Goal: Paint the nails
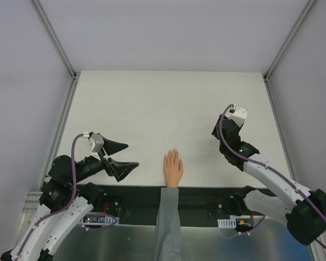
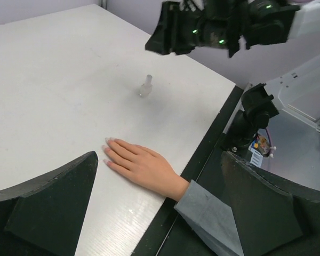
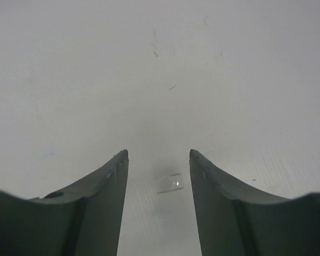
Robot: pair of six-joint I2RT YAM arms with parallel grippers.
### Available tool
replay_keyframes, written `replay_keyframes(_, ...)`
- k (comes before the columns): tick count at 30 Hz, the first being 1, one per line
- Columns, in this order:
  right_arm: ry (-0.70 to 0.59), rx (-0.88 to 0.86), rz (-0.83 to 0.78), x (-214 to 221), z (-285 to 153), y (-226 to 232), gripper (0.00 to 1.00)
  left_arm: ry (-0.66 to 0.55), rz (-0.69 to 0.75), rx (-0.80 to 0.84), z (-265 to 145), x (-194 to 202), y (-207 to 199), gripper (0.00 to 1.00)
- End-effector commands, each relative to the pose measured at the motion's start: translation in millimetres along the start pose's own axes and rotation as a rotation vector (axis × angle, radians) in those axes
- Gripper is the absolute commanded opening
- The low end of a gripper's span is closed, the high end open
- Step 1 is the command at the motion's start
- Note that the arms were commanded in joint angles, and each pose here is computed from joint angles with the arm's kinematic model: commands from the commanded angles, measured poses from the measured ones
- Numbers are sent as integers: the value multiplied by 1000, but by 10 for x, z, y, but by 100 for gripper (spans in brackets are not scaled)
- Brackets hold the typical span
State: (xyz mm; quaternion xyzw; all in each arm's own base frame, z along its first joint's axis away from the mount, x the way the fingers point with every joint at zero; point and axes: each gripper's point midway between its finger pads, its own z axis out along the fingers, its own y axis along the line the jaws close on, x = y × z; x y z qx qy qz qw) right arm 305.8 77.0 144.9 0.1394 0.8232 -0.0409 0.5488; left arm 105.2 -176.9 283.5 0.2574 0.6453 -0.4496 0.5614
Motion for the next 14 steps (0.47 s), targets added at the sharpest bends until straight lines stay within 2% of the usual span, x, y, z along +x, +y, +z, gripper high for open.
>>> replay_keyframes(1, 93, -168, -39, -209, -490, 31, 53, -33, -37, -96, 16, -108, 147, 97)
replay_keyframes(2, 104, -200, -51, -257, -610, 12, 54, -27, -44, -113, 32, -91, 187, 98)
replay_keyframes(5, 96, -332, -44, -376, -938, 10, 65, -23, -57, -160, 56, -70, 288, 97)
replay_keyframes(9, 94, -448, -42, -472, -1269, -19, 87, -14, -77, -204, 92, -51, 387, 98)
replay_keyframes(10, 77, -533, -31, -494, -1389, 54, 86, -9, -79, -209, 104, -51, 400, 97)
replay_keyframes(12, 65, -541, -3, -541, -1469, 8, 90, -7, -78, -208, 118, -62, 403, 97)
replay_keyframes(14, 47, -517, 19, -599, -1527, -95, 98, -7, -78, -208, 127, -93, 398, 98)
